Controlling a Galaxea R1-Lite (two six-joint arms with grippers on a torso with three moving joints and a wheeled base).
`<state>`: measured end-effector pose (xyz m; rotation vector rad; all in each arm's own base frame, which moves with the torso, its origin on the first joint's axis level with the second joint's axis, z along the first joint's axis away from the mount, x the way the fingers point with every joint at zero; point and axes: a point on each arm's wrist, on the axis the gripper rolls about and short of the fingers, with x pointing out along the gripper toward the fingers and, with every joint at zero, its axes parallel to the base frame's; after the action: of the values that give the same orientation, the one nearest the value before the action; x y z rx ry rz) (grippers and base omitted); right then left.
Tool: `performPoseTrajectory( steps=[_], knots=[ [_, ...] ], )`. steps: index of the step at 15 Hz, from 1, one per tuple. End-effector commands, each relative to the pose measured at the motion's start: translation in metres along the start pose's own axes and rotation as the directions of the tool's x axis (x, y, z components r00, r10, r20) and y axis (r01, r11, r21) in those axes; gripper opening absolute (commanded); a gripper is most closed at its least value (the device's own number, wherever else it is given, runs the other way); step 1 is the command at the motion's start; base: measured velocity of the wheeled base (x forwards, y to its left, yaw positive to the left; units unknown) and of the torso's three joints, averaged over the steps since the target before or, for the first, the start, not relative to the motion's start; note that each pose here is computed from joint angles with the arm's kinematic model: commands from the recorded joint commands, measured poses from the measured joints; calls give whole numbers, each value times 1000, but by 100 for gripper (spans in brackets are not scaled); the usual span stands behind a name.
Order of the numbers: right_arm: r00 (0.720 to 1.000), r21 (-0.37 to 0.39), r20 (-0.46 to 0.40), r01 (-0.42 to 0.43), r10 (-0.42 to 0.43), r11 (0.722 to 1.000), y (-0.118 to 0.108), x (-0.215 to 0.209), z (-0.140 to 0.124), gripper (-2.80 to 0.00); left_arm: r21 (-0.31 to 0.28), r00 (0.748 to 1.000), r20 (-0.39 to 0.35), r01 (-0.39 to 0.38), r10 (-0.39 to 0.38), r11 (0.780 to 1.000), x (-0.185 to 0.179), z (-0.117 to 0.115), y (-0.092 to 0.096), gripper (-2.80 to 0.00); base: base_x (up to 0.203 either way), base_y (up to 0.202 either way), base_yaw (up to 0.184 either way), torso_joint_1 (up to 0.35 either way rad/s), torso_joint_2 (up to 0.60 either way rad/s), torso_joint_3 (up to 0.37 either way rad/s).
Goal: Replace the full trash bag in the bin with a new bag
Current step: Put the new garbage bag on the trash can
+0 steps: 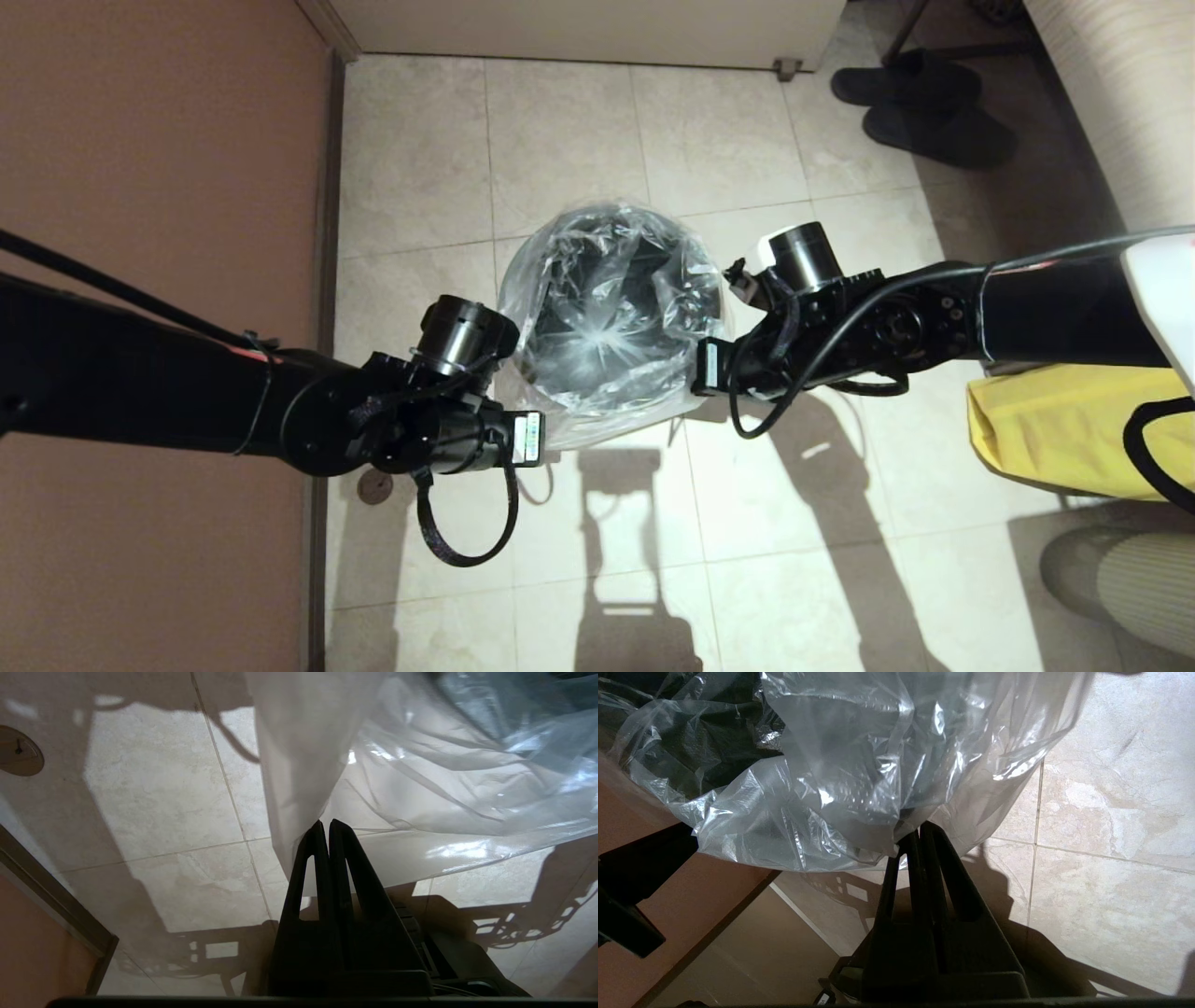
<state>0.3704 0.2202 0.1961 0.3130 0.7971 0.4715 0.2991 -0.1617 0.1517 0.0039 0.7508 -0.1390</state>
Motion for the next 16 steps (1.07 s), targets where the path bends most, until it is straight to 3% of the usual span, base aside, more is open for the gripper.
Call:
performPoseTrajectory(
  steps=[1, 3, 7, 12, 16],
  knots=[
    [1000, 4, -8, 3, -3, 1000, -2, 5, -2, -280, -11, 1000, -13, -15, 15, 1000, 6, 0, 5, -280, 0, 0, 0, 0, 0, 0],
    [1000, 8, -5, 9, -9, 1000, -4, 4, -1, -280, -35, 1000, -17, -27, 27, 999, 11, 2, 16, -280, 0, 0, 0, 0, 0, 0],
    [1000, 14, 8, 13, -13, 1000, -7, 0, 4, -280, -106, 996, 67, -52, 59, 993, 13, 18, 41, -280, 0, 0, 0, 0, 0, 0],
    [1000, 17, 10, 18, -18, 1000, -9, 0, 4, -280, -114, 997, 55, -48, 54, 992, 23, 14, 39, -280, 0, 0, 0, 0, 0, 0],
    [1000, 47, 6, 24, -24, 999, -8, -21, 4, -280, -171, 986, 167, 5, 24, 985, 18, 12, 35, -280, 0, 0, 0, 0, 0, 0]
  ],
)
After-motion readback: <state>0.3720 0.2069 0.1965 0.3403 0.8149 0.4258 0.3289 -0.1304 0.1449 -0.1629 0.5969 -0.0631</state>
